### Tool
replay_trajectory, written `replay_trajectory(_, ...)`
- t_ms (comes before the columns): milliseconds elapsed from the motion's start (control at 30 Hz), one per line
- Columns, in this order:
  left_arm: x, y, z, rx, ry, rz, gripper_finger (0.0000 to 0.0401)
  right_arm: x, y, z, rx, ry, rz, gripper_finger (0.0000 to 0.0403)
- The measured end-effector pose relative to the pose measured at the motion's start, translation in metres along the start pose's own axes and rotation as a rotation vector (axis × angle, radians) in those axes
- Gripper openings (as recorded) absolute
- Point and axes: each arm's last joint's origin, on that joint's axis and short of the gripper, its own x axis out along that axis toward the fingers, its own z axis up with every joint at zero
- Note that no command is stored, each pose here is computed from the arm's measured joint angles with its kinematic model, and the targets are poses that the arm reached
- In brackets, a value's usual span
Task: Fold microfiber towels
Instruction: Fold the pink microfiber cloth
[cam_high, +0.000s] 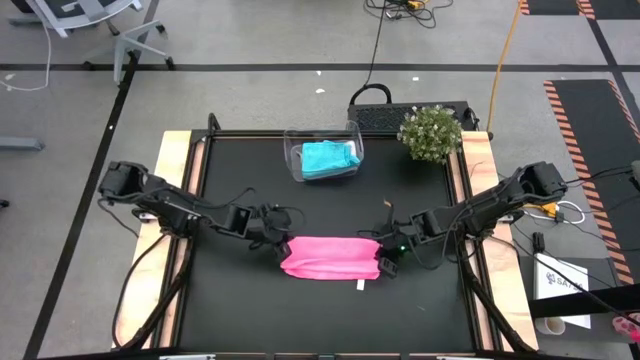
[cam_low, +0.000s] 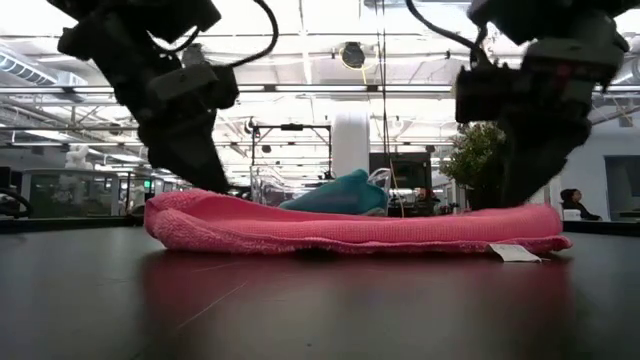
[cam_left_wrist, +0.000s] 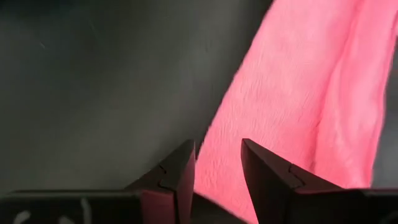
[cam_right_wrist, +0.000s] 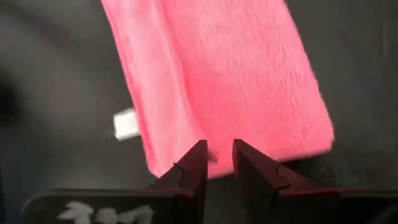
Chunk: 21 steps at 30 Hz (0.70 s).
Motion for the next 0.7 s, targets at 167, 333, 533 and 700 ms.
replay_trajectory(167,0.016,-0.001,-0.006,0.002,0.056,-0.011,0.0134,0.002,-0.003,-0.003,0.040,0.002,-0.002,0.0049)
replay_trajectory(333,0.029,-0.004,-0.011,-0.017,0.089,-0.050,0.0134,0.002,0.003,-0.003,0.068,0.001,0.060,0.0041)
replay_trajectory(533,0.032,-0.005,-0.011,-0.021,0.092,-0.066,0.0134,0.002,0.019,-0.009,0.098,0.020,0.170,0.0033)
replay_trajectory(700,0.032,-0.004,-0.011,-0.020,0.097,-0.064,0.0134,0.002,0.028,-0.018,0.132,0.077,0.224,0.0027)
